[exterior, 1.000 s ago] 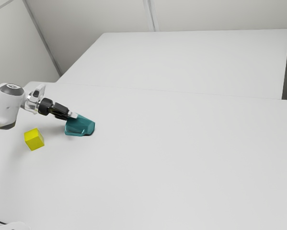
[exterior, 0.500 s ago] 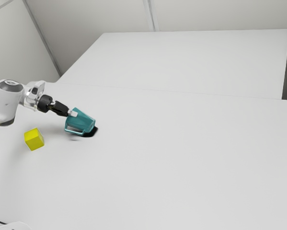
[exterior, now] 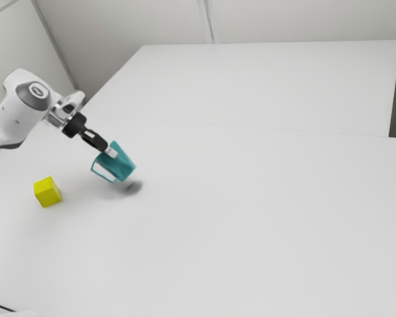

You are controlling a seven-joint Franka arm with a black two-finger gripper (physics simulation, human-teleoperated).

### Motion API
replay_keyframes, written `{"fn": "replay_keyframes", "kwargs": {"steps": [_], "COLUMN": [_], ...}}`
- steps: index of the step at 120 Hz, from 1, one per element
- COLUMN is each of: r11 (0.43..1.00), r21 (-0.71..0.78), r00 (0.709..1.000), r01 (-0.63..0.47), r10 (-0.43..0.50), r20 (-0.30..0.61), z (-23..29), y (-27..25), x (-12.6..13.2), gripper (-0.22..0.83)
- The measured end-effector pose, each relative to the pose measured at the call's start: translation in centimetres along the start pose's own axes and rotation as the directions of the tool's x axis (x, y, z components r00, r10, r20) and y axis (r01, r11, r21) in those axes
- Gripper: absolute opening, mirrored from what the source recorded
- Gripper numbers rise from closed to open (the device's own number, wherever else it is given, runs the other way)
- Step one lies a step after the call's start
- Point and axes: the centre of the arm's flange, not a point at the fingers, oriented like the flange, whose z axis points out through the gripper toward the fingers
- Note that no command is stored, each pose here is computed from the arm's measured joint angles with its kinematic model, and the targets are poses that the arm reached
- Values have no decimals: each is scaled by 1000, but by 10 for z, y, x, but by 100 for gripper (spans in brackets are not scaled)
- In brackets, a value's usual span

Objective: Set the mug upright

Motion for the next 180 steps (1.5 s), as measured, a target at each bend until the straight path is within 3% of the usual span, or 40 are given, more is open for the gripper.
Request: {"fn": "replay_keyframes", "kwargs": {"steps": [32, 65, 126, 167, 180], "r11": [966, 918, 888, 887, 889], "r21": [241, 372, 458, 452, 447], "r00": [988, 968, 975, 975, 975], "r01": [-95, -139, 45, 93, 97], "r10": [61, 47, -139, -172, -174], "r20": [144, 245, 173, 137, 135], "z": [33, 77, 131, 166, 173], "y": [74, 140, 188, 211, 219], "x": [27, 49, 25, 23, 24], "gripper": [-17, -17, -17, -17, -8]}}
